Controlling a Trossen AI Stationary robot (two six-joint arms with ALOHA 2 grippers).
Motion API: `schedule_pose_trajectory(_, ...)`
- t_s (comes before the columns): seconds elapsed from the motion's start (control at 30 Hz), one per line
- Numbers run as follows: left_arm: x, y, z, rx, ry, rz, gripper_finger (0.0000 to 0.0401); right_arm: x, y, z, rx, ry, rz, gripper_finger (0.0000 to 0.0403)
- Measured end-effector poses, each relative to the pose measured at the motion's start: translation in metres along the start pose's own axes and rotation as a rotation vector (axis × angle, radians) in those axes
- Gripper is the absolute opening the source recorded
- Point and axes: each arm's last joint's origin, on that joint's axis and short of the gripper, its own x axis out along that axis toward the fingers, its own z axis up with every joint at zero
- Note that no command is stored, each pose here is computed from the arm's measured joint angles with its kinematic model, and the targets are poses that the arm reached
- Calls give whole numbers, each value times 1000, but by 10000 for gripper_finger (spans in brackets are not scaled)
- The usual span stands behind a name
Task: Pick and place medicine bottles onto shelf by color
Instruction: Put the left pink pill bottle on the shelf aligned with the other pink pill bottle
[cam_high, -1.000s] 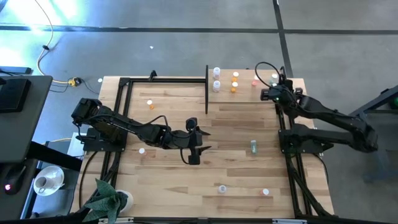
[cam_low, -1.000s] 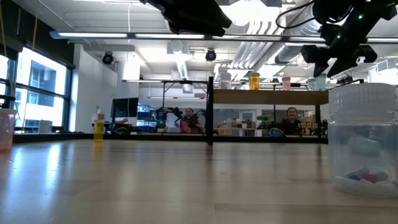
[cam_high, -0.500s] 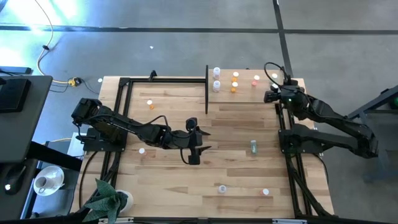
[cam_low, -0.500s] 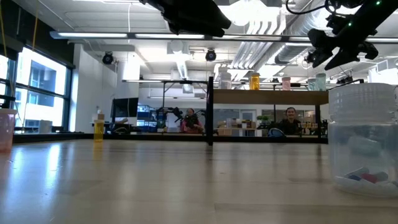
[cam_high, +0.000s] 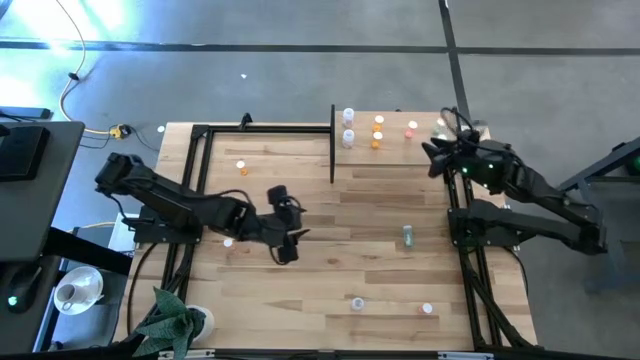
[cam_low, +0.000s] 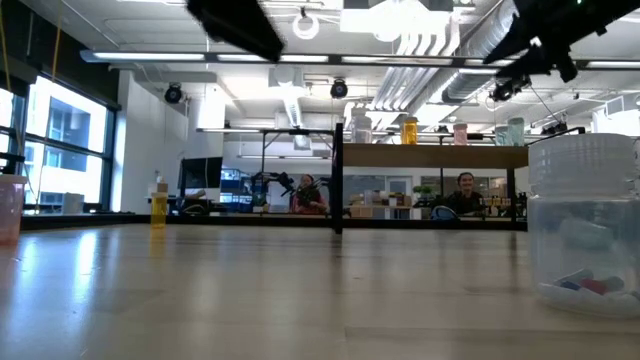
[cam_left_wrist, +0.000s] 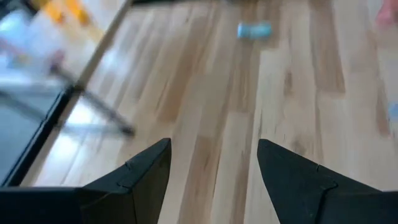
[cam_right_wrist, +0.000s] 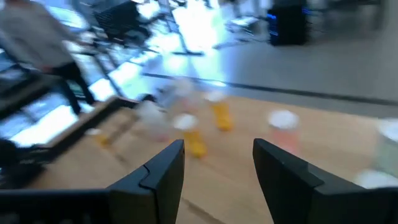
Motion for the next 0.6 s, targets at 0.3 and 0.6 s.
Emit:
schedule_pose_trajectory(0.3, -28, 8, -29, -115, 134, 163, 229, -6, 25, 0, -32, 1, 271, 181)
schedule_pose_trajectory(0.6, -22, 3, -64, -306, 319, 136, 229, -6, 55, -10, -115, 62, 480, 181)
